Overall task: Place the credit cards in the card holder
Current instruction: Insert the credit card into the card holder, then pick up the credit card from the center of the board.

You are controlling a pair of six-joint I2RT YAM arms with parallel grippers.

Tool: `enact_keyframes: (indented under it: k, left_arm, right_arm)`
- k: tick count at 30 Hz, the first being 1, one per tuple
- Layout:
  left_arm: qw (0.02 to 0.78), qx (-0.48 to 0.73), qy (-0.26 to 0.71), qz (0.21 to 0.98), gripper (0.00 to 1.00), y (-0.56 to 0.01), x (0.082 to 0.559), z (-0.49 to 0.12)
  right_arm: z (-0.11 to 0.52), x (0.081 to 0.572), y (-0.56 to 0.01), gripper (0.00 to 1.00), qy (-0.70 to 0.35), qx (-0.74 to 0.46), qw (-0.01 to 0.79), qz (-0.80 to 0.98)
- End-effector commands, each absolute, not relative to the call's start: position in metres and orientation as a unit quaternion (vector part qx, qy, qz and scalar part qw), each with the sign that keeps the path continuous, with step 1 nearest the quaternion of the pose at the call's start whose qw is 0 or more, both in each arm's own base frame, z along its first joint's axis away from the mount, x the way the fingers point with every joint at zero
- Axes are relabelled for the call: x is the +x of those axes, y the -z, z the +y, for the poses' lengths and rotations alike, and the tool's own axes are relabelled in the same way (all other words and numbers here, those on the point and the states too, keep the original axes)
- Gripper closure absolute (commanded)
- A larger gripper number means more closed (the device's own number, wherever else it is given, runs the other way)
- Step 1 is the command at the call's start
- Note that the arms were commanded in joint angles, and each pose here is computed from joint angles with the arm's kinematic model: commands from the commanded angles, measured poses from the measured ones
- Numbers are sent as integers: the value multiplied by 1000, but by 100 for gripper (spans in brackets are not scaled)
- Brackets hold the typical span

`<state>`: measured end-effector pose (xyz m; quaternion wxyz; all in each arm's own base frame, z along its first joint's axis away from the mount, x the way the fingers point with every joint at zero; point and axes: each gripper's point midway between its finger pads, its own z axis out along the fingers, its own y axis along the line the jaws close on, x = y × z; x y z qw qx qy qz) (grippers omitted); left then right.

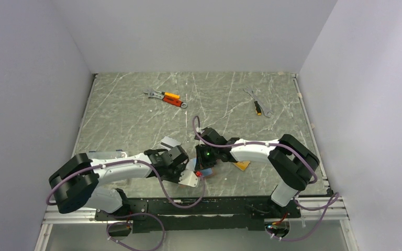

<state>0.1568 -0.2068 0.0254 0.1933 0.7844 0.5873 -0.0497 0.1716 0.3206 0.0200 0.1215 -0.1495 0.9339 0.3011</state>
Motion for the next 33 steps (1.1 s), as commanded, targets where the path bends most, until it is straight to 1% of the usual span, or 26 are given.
enact_keyframes:
  k: [1, 10, 17, 21, 25, 26, 30, 33]
  left_arm:
    - [188, 781, 18, 595, 97, -6, 164, -197]
    - [195, 777, 23, 597, 99, 0, 170, -208]
    - [198, 778, 31, 596, 100, -4, 170, -213]
    - [199, 776, 32, 597, 100, -10, 168, -209]
    - [204, 763, 36, 612, 99, -26, 171, -205]
    - [207, 756, 34, 619, 98, -32, 174, -204]
    - [228, 737, 44, 634, 96, -65, 187, -206]
    - [249, 712, 53, 654, 94, -93, 205, -209]
  right_arm:
    - [328, 178, -30, 100, -315, -155, 133, 927]
    - [351, 169, -32, 100, -332, -185, 116, 918]
    - [351, 168, -37, 100, -335, -192, 116, 915]
    - [335, 182, -47, 100, -330, -175, 129, 918]
    - [311, 208, -67, 100, -322, -156, 162, 920]
    - [304, 215, -72, 97, -320, -152, 170, 919]
    - [280, 248, -96, 72, -313, -126, 213, 917]
    - [263, 277, -109, 56, -299, -103, 246, 916]
